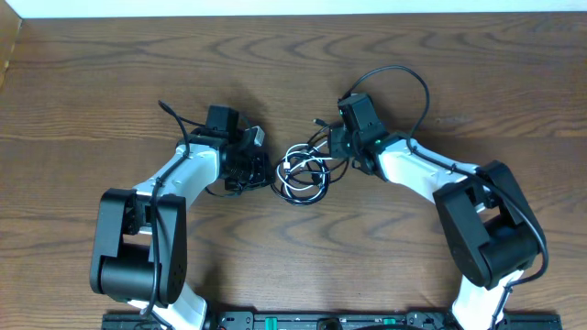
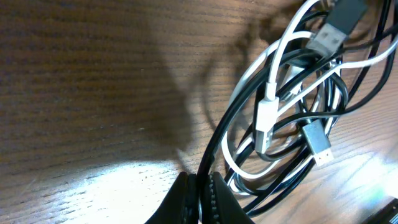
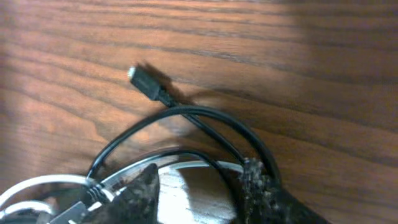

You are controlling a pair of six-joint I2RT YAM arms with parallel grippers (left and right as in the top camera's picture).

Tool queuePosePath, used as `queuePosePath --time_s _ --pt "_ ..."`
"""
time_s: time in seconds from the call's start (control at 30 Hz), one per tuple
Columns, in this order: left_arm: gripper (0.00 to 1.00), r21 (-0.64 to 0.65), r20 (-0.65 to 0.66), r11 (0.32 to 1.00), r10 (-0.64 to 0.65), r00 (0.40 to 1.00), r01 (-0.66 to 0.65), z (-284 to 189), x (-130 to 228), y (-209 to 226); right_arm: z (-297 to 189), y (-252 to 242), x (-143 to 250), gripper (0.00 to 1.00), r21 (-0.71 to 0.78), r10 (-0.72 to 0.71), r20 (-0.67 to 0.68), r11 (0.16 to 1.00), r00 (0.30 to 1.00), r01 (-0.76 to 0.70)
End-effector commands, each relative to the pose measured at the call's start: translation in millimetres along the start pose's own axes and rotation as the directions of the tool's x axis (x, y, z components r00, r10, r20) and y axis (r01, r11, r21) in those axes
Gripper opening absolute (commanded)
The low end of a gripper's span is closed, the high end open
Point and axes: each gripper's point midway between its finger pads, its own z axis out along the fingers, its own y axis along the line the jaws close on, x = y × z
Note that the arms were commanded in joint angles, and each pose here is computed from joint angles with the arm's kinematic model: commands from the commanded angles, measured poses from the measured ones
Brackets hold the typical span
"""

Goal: Untangle cables

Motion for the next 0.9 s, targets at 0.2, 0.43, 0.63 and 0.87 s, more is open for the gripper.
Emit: queuePosePath --time_s 0.2,0.43,0.63,0.87 --pt "0.08 -0.007 -0.013 1.0 -0.014 1.0 0.014 5 3 5 -70 84 -58 0.5 -0.35 -0.185 0.088 0.914 0.979 0.204" --pt "0.07 -0.006 -0.009 1.0 -0.012 1.0 0.012 5 2 4 -69 98 -33 0.19 -0.415 -0.133 -0.029 0.903 0.991 0.109" --pt "0.08 -0.006 -0.01 1.0 -0.012 1.0 0.012 5 2 4 -49 107 -6 0.11 -0.415 -0.165 -0.092 0.903 0.982 0.113" --pt "0.08 -0.006 -0.01 1.0 -0.013 1.0 0.013 5 2 4 -19 125 27 0.1 -0.433 -0.215 -0.14 0.891 0.966 0.136"
